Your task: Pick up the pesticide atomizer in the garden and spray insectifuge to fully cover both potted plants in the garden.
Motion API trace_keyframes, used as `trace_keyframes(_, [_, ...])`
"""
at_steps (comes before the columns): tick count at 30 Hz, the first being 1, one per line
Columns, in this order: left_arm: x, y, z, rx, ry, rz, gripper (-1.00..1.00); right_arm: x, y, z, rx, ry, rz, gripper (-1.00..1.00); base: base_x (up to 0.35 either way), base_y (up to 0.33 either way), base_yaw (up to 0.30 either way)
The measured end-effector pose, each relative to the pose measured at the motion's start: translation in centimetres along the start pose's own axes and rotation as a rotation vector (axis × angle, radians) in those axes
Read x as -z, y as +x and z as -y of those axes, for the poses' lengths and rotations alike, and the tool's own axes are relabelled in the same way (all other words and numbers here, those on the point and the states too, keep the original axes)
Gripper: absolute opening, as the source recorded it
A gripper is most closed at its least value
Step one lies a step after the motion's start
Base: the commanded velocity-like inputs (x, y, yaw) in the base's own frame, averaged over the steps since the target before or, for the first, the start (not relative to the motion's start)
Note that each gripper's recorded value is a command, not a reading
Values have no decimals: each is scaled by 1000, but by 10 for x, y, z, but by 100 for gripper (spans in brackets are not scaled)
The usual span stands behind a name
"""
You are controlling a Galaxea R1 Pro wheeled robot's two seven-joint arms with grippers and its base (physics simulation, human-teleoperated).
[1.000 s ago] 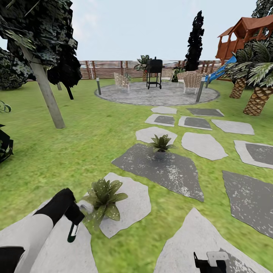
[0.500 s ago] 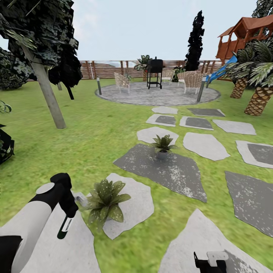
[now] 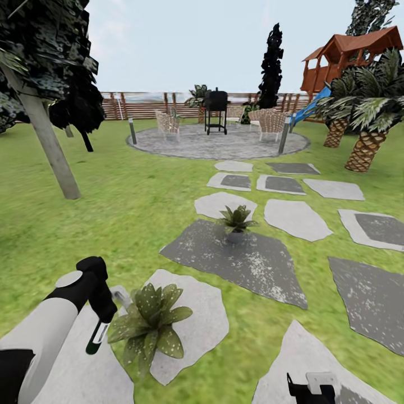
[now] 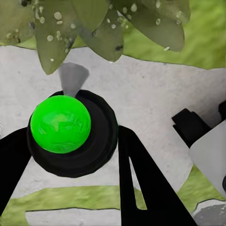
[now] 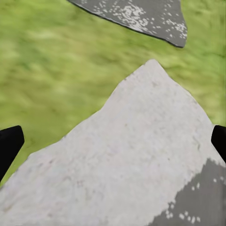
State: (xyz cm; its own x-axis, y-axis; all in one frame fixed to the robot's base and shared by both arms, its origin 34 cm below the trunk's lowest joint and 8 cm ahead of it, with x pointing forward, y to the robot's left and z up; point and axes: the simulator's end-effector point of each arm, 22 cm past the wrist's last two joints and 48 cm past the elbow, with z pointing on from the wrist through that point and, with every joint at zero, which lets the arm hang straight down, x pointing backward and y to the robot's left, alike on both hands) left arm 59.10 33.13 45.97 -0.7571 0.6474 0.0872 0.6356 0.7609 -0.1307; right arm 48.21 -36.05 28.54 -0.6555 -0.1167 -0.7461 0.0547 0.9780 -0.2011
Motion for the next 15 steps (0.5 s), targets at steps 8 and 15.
trace_keyframes(8, [-8, 10, 0, -102, 15, -25, -100, 0, 0, 0, 0, 0, -1, 100, 9, 0, -2])
trace_keyframes(15, [-15, 13, 6, -119, 33, -38, -100, 0, 0, 0, 0, 0, -1, 100, 70, 77, 0])
